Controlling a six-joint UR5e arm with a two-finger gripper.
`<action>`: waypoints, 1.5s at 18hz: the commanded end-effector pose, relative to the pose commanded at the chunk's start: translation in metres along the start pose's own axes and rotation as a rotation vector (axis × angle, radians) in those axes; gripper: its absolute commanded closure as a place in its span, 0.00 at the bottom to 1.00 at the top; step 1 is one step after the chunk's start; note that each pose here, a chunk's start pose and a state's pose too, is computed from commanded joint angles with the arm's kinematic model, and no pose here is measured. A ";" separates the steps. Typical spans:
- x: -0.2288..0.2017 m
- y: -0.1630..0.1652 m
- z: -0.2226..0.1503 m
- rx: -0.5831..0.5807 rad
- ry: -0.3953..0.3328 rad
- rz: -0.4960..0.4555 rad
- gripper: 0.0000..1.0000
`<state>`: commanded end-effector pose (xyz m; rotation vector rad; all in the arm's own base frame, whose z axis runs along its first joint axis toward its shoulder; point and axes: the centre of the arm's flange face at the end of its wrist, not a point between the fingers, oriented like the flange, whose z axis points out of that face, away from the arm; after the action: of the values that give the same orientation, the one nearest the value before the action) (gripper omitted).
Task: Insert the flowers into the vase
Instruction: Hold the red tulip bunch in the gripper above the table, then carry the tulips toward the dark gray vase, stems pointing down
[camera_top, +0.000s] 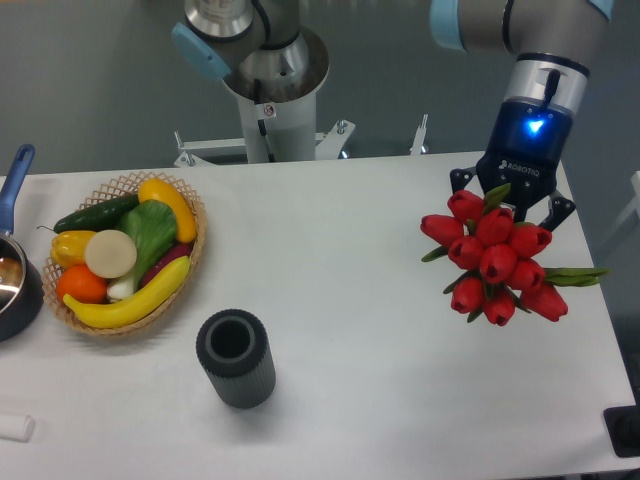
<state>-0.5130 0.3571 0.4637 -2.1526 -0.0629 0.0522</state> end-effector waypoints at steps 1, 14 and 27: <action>0.006 0.000 0.001 0.000 0.005 0.001 0.70; 0.010 -0.012 -0.001 0.049 0.015 0.019 0.70; 0.073 -0.041 0.077 0.357 0.316 0.178 0.70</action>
<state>-0.4457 0.4484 0.4552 -1.7813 0.3001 -0.1628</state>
